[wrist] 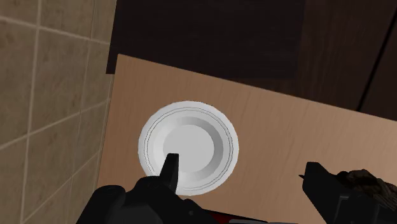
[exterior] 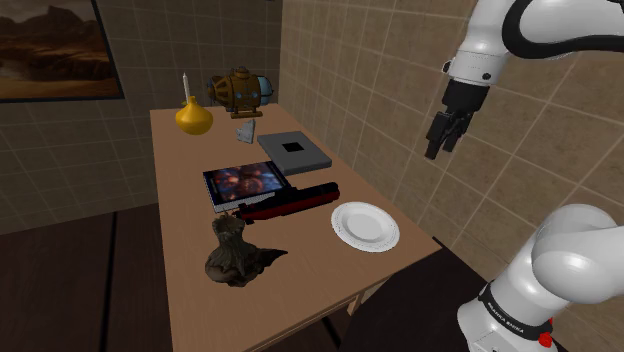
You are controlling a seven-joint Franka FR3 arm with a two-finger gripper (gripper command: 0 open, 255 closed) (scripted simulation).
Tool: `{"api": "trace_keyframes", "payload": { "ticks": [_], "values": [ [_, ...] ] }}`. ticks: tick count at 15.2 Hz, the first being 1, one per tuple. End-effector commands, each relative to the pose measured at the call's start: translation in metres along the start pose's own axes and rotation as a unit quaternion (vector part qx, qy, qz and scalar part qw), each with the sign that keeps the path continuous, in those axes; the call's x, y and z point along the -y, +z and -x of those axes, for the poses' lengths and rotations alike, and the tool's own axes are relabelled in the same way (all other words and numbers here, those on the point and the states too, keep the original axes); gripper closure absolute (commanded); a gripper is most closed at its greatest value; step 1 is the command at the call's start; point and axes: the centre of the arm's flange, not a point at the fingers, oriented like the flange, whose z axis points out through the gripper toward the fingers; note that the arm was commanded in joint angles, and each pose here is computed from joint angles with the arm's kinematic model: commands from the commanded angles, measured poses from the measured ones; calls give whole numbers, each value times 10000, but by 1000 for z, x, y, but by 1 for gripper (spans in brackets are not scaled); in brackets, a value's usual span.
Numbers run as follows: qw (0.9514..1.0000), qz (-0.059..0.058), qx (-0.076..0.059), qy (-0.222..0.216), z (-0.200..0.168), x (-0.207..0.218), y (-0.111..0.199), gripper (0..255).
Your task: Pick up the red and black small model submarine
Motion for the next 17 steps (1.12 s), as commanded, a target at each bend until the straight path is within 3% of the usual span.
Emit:
{"api": "trace_keyframes", "payload": {
  "ticks": [1,9,17],
  "values": [
    [10000,0,0,0,0,0,0,0],
    [9975,48,60,-704,-92,12,54,0],
    [9900,96,120,-1404,-181,37,109,0]
  ]
}}
